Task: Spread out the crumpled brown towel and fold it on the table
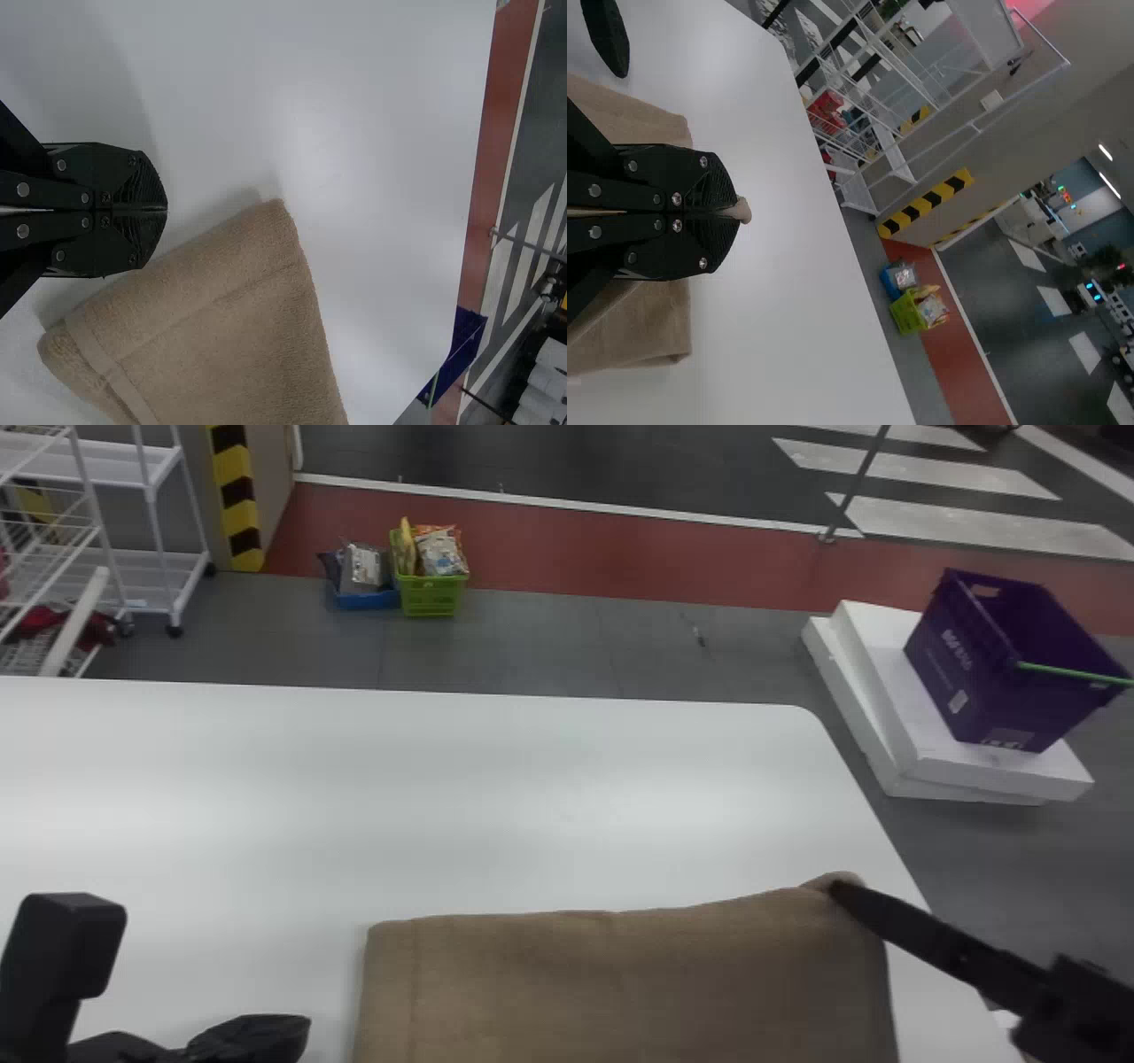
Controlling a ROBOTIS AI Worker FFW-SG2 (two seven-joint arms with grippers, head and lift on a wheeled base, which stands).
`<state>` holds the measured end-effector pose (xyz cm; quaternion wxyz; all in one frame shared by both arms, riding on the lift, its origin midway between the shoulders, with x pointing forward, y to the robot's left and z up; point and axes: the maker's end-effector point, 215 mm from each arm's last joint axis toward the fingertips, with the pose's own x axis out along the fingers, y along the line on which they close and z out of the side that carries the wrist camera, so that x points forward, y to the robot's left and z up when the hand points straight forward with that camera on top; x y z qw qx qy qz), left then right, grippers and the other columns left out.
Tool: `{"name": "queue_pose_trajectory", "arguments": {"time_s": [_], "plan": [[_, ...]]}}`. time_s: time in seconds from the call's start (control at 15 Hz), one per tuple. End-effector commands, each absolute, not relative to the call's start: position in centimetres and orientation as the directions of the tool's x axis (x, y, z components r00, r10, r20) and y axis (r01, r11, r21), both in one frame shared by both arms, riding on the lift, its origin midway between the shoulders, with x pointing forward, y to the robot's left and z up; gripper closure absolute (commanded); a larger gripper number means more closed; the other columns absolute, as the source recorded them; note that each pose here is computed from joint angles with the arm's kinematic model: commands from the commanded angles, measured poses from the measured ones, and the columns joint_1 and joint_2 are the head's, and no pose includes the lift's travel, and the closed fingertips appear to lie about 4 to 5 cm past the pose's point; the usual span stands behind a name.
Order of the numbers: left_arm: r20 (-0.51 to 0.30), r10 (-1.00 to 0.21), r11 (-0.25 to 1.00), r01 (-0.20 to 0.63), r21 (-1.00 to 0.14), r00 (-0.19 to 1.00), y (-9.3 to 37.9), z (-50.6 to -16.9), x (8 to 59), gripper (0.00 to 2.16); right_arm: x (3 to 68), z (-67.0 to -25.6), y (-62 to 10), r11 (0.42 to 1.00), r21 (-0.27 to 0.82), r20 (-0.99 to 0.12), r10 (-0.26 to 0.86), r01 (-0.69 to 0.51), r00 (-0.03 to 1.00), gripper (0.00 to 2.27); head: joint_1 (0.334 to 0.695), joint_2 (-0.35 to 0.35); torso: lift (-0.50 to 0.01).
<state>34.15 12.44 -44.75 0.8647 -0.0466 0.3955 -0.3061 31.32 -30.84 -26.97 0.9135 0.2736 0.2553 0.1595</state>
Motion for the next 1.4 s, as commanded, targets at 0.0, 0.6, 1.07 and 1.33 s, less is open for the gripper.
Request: {"name": "queue_pose_trajectory", "arguments": {"time_s": [0.0, 0.6, 1.07, 1.33], "plan": [[-0.659, -0.574, 0.8, 0.506, -0.323, 0.486, 11.4, -45.0, 33.9, 1.92, 31.7, -32.4, -31.3, 0.751, 0.657, -0.439, 0.448, -0.061, 0.779, 1.54, 0.695, -0.313, -0.127], [-0.674, -0.551, 0.815, 0.491, -0.308, 0.492, 12.3, -45.3, 33.1, 1.92, 30.2, -40.8, -32.2, 0.746, 0.659, -0.587, 0.426, 0.1, 0.688, 0.82, 0.695, -0.335, -0.127], [-0.671, -0.55, 0.815, 0.493, -0.304, 0.497, 12.4, -45.0, 33.2, 1.92, 30.3, -43.2, -37.5, 0.759, 0.605, -0.652, 0.3, 0.241, 0.696, 0.2, 0.695, -0.35, -0.127], [-0.669, -0.551, 0.815, 0.494, -0.303, 0.499, 12.4, -44.9, 33.2, 1.92, 35.2, -40.3, -42.5, 0.833, 0.522, -0.54, 0.157, 0.182, 0.827, 0.2, 0.695, -0.35, -0.127]]}}
